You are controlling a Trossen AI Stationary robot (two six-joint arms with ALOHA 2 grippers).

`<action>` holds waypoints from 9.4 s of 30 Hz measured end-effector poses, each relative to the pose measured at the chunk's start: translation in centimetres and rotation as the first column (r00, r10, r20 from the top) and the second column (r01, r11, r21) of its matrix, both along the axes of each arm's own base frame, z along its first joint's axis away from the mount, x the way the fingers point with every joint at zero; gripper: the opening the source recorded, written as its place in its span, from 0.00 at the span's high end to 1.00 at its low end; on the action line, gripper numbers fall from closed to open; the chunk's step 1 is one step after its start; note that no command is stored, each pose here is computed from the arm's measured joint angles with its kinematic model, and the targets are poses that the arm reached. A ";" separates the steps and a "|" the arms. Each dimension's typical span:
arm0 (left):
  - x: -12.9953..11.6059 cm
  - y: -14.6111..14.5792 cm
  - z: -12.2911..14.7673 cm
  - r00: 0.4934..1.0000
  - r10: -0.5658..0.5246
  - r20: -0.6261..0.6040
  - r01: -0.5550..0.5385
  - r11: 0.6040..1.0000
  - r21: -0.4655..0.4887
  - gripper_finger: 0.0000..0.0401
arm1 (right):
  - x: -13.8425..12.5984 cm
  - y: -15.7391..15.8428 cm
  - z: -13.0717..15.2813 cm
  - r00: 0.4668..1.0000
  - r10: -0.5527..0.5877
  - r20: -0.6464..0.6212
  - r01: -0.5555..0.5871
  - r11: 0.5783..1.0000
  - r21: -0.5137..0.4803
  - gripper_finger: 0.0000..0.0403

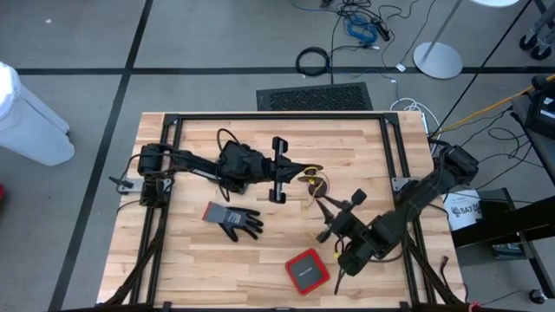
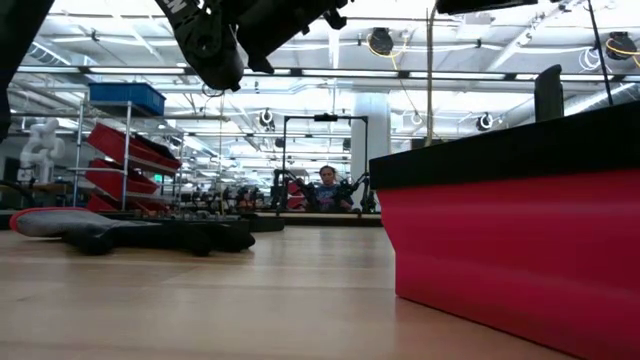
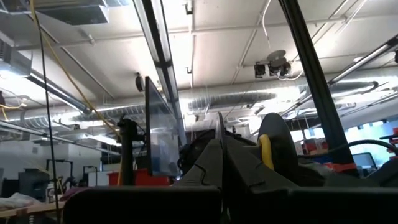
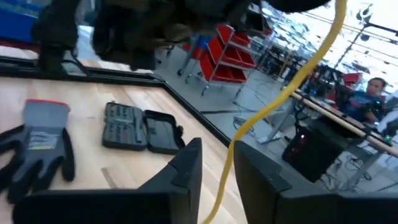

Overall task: Coil cords
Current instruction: Coil the yellow wire onto the spool

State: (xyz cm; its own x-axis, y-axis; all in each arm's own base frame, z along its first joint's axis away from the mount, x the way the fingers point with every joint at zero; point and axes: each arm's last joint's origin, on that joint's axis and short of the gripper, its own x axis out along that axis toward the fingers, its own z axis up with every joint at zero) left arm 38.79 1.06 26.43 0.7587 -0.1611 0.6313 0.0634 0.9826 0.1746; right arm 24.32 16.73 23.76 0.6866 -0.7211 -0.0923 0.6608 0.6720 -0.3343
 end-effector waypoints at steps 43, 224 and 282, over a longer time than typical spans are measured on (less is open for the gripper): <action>0.1 0.2 -0.1 0.998 0.059 -0.003 -0.058 0.997 0.045 1.00 | -0.8 -2.5 -1.3 0.981 -0.120 0.154 0.108 0.990 0.086 0.84; 2.1 -0.8 -2.3 0.763 0.619 -0.186 -0.560 0.776 0.290 1.00 | 3.6 -7.5 1.6 0.986 -0.145 -0.082 0.153 0.983 0.101 1.00; 1.1 -1.0 0.6 0.940 0.153 -0.304 -0.102 0.979 0.178 1.00 | -4.2 -9.2 5.8 0.885 0.227 -0.407 -0.112 0.952 0.286 0.90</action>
State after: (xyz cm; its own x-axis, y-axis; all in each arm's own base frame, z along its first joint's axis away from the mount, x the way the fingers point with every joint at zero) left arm 39.86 0.05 26.98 0.9348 -0.1276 0.3314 0.0161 0.9475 0.3193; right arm 20.14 7.56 29.53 0.6469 -0.5113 -0.5657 0.3583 0.8587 -0.3664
